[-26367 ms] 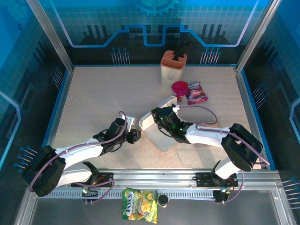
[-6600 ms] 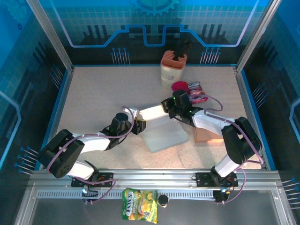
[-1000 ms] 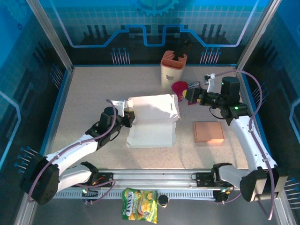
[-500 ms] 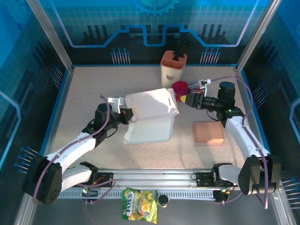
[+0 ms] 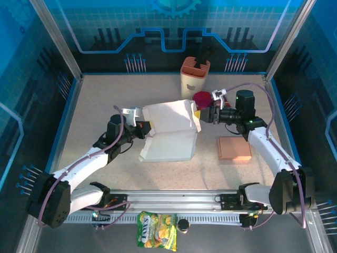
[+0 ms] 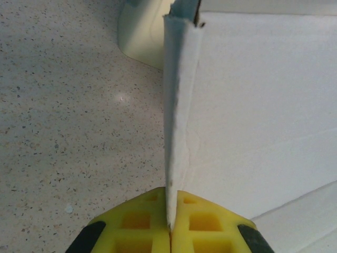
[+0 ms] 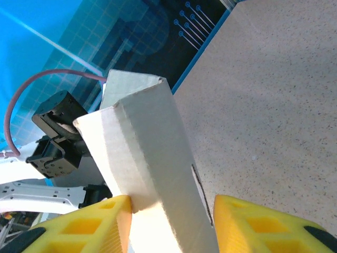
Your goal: Fold the paper box
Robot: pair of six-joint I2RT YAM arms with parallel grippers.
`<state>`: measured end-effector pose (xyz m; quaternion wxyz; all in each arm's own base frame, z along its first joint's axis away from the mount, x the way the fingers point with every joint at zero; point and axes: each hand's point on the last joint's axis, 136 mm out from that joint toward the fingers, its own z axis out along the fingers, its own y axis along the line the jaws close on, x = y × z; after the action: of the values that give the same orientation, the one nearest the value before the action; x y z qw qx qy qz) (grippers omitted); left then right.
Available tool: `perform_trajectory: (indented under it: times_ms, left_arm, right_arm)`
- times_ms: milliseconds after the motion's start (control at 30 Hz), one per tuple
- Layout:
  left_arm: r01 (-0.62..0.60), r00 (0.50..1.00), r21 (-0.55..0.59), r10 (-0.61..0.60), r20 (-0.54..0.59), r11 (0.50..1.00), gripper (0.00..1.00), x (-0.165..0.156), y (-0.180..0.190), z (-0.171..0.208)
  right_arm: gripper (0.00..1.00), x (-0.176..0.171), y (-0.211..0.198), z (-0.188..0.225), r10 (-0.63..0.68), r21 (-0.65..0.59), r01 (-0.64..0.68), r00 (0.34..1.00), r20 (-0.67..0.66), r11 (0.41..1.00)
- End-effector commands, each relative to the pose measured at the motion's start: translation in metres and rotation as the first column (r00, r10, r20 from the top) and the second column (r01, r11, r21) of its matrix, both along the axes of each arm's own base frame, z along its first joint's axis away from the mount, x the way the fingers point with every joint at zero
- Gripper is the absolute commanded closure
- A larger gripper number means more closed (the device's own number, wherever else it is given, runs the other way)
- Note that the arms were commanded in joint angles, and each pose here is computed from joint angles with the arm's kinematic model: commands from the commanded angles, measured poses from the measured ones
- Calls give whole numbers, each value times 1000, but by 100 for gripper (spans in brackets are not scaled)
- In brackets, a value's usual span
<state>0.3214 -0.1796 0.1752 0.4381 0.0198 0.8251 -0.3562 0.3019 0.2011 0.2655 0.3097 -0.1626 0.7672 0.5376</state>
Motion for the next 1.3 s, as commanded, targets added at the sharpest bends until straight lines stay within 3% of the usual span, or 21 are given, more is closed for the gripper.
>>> perform_trajectory:
  times_ms: [0, 267, 567, 833, 1067, 1267]
  left_arm:
    - [23, 999, -22, -22, 31, 1000, 100, 5, -4, 15]
    - [23, 999, -11, -23, 37, 1000, 100, 4, -3, 16]
    - [23, 999, -4, -23, 42, 1000, 100, 3, -2, 20]
    - [18, 999, 7, -18, 44, 1000, 100, 2, 0, 21]
    - [20, 999, 7, -21, 46, 1000, 100, 3, -1, 22]
    - [17, 999, 11, -17, 47, 1000, 100, 2, -1, 23]
  right_arm:
    - [55, 2, 7, 3, 10, -45, -9, 999, 36, 999]
    - [59, 5, 12, -8, -44, -218, 58, 997, 67, 974]
    - [59, 8, 14, -22, -121, -431, 165, 984, 129, 887]
    - [67, 10, 15, -22, -151, -464, 209, 976, 159, 861]
    - [70, 4, 22, -18, -123, -426, 183, 979, 164, 886]
    - [69, 10, 19, -27, -168, -495, 237, 969, 181, 836]
